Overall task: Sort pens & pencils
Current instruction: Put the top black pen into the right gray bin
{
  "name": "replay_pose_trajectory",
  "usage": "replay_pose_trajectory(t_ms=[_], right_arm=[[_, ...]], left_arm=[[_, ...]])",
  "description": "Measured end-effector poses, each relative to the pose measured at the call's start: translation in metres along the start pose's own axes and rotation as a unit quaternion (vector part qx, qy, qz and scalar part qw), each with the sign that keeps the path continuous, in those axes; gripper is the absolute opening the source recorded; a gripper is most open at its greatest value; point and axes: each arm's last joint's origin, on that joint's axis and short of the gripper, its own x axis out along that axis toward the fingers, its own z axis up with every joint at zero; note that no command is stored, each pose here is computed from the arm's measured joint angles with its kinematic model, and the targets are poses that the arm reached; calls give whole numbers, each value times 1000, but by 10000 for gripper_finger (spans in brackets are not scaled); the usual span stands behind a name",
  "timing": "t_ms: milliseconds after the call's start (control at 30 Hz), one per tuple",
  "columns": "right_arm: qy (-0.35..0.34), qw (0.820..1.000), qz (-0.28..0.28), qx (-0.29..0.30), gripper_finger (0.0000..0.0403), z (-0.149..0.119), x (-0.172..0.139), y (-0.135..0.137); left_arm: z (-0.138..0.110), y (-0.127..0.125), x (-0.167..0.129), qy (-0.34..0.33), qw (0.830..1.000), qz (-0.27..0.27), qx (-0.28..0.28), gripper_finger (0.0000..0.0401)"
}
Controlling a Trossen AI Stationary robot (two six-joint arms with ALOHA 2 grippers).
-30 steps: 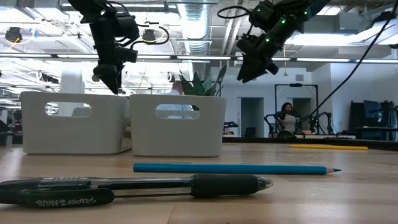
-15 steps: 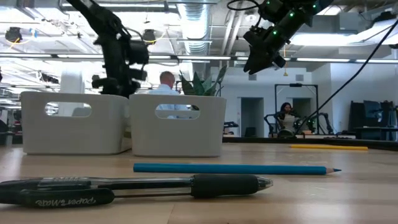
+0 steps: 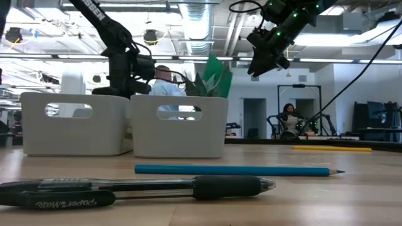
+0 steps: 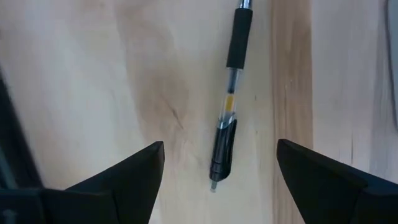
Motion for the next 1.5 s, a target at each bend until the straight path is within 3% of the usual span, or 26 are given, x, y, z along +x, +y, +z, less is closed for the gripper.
replay_pose_trajectory(t_ms=[433, 900, 1133, 1300, 1500], right_arm=[[15, 1000, 0, -1, 166, -3, 0, 0], [20, 1000, -1, -2, 166, -4, 0, 0], [20, 1000, -1, -1, 168, -4, 0, 0], [21, 1000, -1, -1, 166, -4, 0, 0], [23, 1000, -1, -1, 169, -4, 0, 0]], left_arm=[[4, 3, 40, 41, 998, -49, -19, 302], [5, 4, 44, 38, 996, -46, -59, 302], [6, 5, 44, 30, 991, -48, -120, 302], [6, 5, 45, 36, 992, -42, -110, 302], [2, -3, 54, 67, 996, -16, -57, 302]])
